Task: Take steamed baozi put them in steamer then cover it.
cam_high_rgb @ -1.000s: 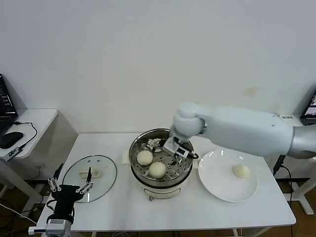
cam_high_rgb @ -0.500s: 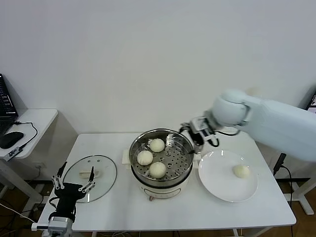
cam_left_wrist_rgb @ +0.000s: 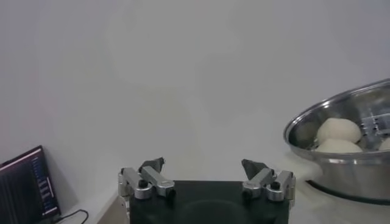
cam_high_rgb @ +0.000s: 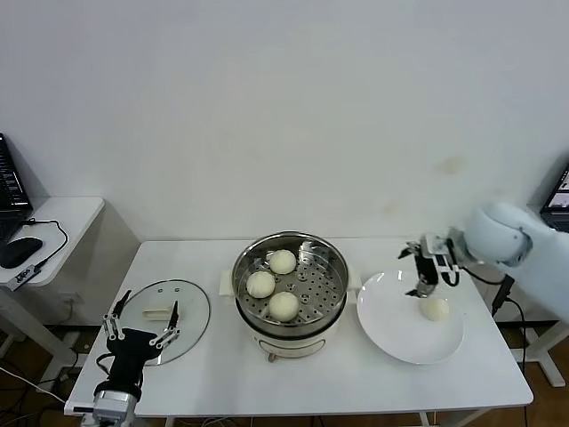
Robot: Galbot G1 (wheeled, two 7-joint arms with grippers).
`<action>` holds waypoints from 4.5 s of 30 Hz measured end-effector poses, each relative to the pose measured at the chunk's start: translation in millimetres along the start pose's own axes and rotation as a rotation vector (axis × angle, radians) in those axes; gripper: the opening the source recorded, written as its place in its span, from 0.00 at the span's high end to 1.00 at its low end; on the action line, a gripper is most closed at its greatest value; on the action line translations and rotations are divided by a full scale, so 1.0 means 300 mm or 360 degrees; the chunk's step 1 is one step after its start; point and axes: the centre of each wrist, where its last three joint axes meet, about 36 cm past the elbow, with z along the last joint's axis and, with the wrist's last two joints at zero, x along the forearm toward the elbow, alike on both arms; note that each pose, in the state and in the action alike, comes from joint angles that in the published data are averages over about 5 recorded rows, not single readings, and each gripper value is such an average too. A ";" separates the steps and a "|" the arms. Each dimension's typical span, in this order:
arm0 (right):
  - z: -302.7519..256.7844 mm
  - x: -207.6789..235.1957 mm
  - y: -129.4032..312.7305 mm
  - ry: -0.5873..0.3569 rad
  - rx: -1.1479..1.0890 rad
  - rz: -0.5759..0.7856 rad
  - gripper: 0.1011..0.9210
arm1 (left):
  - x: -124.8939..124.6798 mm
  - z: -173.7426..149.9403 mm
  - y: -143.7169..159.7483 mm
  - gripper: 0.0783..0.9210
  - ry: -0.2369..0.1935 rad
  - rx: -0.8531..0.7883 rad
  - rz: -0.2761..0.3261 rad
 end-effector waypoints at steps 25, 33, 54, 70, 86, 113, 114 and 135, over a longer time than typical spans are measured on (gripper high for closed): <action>0.312 -0.351 0.033 0.0236 -0.0183 -0.0112 0.12 | 0.026 0.000 0.015 0.12 0.0028 -0.0011 -0.0033; 0.329 -0.441 0.029 0.0252 -0.0227 -0.0133 0.15 | 0.023 0.014 0.013 0.12 0.0045 -0.0010 -0.0037; 0.312 -0.396 -0.048 0.0273 -0.0250 -0.0162 0.46 | 0.018 0.029 0.023 0.12 0.0056 -0.0006 -0.0055; -0.031 -0.015 -0.273 0.0128 -0.0023 0.0010 0.44 | -0.006 0.043 0.003 0.12 0.0057 0.0012 -0.0041; -0.612 0.174 -0.291 -0.0218 0.0124 0.0020 0.43 | -0.008 0.032 0.000 0.12 0.0039 0.0010 -0.0041; -0.800 -0.202 -0.135 -0.0102 0.0058 -0.0156 0.42 | -0.013 0.028 0.022 0.12 0.0032 0.0015 -0.0080; -0.799 -0.212 -0.132 -0.0098 0.0056 -0.0156 0.42 | -0.013 0.028 0.023 0.12 0.0033 0.0015 -0.0081; -0.768 -0.169 -0.130 -0.0154 -0.0002 -0.0128 0.12 | -0.010 0.025 0.016 0.12 0.0029 0.0023 -0.0076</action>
